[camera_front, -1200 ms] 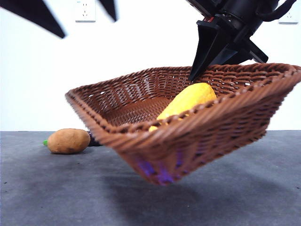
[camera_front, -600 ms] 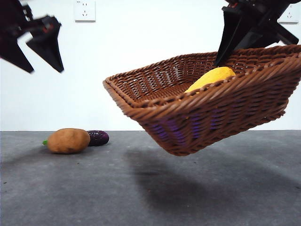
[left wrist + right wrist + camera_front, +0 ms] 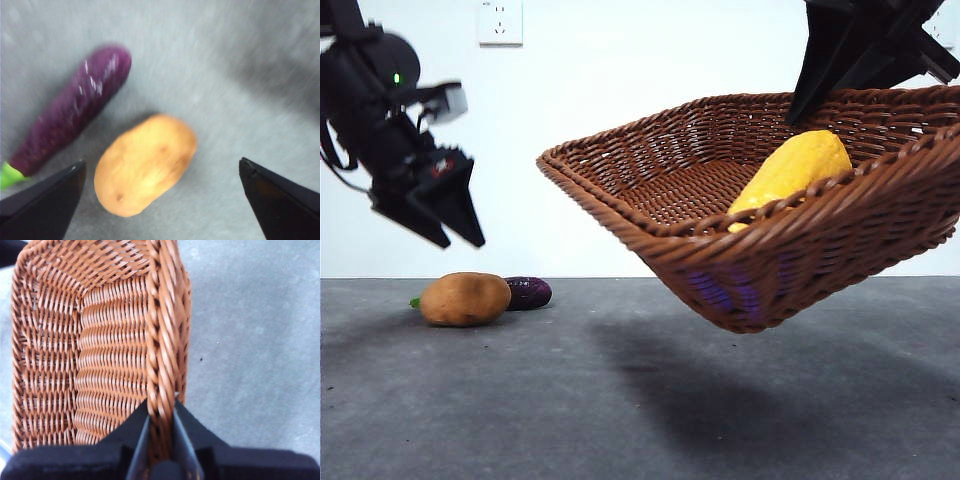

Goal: Help me put the vegetables on the table into the basket

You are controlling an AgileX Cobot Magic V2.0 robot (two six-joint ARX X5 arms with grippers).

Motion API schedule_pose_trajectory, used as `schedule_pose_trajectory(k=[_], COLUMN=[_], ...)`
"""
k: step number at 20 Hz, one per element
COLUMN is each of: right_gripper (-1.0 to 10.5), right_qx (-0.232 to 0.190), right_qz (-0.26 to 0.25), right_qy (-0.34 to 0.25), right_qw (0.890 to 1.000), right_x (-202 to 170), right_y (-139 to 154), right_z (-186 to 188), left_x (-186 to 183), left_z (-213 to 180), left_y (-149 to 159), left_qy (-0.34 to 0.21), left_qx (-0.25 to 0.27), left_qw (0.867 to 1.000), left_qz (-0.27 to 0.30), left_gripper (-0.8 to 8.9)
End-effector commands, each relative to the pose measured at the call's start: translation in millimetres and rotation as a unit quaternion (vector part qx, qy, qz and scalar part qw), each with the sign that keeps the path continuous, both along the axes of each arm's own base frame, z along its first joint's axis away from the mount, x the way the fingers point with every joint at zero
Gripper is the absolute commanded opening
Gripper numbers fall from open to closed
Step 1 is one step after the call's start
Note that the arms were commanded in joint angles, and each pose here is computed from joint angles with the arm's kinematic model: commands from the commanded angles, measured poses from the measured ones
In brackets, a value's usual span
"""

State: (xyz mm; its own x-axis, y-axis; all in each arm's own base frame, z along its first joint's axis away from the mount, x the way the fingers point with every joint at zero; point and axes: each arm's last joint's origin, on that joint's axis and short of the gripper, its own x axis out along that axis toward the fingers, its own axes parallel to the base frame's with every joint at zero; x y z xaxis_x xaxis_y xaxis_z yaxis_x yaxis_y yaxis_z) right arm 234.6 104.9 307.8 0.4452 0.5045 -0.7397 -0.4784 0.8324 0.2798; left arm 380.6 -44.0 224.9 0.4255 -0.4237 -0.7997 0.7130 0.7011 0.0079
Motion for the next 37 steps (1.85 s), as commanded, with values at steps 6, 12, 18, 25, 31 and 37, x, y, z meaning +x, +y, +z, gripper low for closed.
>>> schedule_pose_trajectory(k=[6,12,18,25,31,37], right_gripper=[-0.1,-0.1,-0.1,-0.1,-0.1,-0.1], right_qx=[0.005,0.012,0.005,-0.020,-0.026,-0.028], right_qz=[0.011,0.011,0.005,-0.019,-0.046,-0.057], right_qy=[-0.016,-0.029,-0.030,-0.018,-0.002,0.033], right_qw=[1.000,0.999,1.000,0.999,0.999,0.997], right_x=[1,3,3,2,7,19], right_y=[-2,-1,-2,-6,-19,-22], right_z=[2,4,4,1,-2,-17], left_x=[19,26,25,15,-10,-85], left_z=[-43,-55,-56,-51,24,114], left_y=[-1,0,-1,0,1,0], left_qy=[0.013,0.009,0.029,0.071,-0.012,-0.070], left_qx=[0.011,0.029,0.014,0.002,-0.030,-0.058], left_qw=[1.000,1.000,0.999,0.997,0.999,0.996], left_qz=[-0.012,0.002,0.029,0.029,0.022,0.004], left_gripper=[5.34,4.19,-0.10,-0.06,-0.05,-0.05])
